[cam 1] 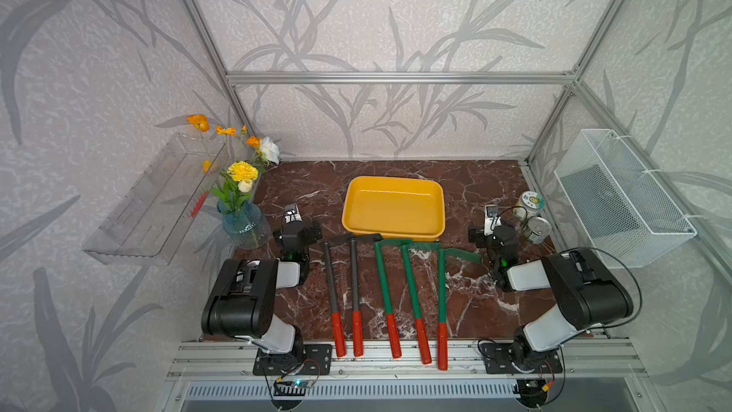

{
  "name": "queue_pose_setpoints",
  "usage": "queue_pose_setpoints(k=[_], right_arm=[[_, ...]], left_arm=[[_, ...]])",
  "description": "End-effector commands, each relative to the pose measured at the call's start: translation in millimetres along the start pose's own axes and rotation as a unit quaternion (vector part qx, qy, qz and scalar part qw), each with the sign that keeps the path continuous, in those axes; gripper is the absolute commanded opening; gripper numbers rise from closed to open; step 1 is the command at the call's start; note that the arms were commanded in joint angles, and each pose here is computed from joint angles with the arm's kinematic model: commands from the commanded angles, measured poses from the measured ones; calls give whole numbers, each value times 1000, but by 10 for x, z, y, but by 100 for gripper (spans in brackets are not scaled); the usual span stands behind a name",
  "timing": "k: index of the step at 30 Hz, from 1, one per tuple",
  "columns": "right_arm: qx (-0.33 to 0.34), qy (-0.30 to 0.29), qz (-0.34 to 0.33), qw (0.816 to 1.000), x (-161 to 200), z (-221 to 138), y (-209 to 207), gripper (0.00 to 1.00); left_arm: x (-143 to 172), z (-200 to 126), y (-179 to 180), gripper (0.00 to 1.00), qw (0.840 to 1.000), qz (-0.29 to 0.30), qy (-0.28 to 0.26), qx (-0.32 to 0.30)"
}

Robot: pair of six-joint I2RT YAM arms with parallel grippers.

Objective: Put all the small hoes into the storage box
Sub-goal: Pick up the hoe from the center of the board.

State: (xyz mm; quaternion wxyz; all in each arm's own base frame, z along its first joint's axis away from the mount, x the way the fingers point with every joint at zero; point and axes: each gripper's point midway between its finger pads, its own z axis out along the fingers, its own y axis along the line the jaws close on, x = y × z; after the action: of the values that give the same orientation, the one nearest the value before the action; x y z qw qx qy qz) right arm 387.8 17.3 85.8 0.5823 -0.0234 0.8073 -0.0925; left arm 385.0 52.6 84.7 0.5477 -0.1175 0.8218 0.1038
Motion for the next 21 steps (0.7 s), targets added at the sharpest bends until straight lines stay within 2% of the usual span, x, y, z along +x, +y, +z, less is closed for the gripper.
queue_pose_setpoints(k=[1, 21], right_arm=[[1, -19, 11, 1000, -136, 26, 7, 99], [1, -19, 11, 1000, -133, 26, 7, 99]], left_arm=[[-114, 3, -17, 100, 1000, -2, -12, 4], [-108, 7, -11, 100, 1000, -2, -11, 3]])
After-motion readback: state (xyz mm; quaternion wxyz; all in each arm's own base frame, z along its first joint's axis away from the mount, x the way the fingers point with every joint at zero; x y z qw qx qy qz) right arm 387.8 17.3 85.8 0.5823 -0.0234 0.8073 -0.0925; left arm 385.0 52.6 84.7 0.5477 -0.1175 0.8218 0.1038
